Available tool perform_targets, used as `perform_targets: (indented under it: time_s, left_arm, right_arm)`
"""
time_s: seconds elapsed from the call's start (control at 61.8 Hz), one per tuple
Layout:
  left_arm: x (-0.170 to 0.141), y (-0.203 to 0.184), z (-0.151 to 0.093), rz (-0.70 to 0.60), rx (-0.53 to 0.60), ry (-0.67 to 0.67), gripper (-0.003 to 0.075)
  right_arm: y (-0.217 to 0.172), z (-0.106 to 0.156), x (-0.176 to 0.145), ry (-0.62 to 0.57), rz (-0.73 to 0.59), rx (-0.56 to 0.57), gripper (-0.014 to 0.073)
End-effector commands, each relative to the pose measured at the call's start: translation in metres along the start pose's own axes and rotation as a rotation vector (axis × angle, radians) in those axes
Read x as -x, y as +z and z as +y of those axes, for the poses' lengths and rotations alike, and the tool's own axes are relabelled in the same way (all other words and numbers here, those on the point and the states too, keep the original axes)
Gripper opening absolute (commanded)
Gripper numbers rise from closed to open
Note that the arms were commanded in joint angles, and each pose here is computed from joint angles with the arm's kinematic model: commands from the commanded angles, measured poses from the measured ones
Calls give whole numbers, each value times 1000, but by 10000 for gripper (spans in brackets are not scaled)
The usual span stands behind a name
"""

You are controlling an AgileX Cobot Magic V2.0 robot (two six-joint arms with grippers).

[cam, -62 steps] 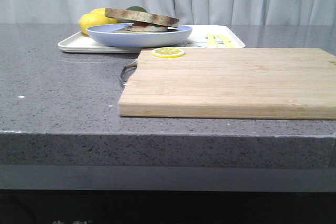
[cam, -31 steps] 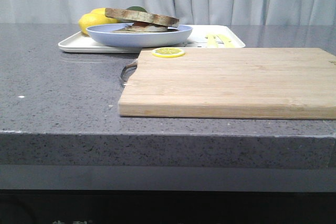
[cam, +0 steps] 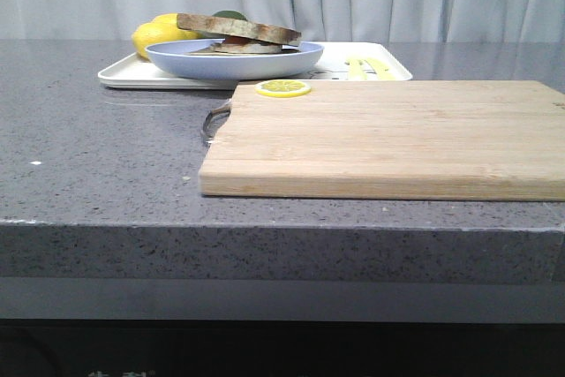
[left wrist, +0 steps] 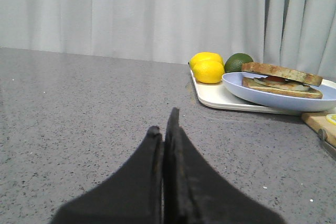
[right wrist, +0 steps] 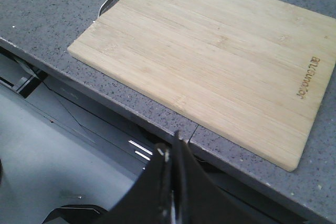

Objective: Place bread and move sandwich to tray

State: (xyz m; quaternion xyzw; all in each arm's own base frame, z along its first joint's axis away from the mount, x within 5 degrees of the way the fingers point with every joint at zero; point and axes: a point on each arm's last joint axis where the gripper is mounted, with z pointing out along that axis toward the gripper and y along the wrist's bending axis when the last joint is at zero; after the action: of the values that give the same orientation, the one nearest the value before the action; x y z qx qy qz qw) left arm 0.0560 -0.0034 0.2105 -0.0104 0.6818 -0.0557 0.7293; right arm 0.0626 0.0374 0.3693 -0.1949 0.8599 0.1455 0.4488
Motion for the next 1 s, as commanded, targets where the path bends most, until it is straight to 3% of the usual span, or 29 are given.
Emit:
perform_targets:
  time_s: [0.0, 0.178, 0.324, 0.486, 0.599, 0.988]
  left_arm:
    - [8, -2, 0, -105, -6, -9, -20]
    - [8, -2, 0, -105, -6, -9, -20]
    - [8, -2, 0, -105, -6, -9, -20]
    - [8, -2, 0, -105, -6, -9, -20]
    - [8, -2, 0, -105, -6, -9, -20]
    - [8, -2, 0, -105, -6, -9, -20]
  right_arm:
    - [-4, 0, 10, -4, -79, -4, -69]
    - [-5, -4, 3, 12, -110, -50, -69]
    - [-3, -13, -13, 96, -260, -153, -69]
    - [7, -24, -44, 148, -498, -304, -69]
    - [23, -30, -74, 160, -596, -377, -69]
    - [65, -43, -143, 193, -769, -478, -69]
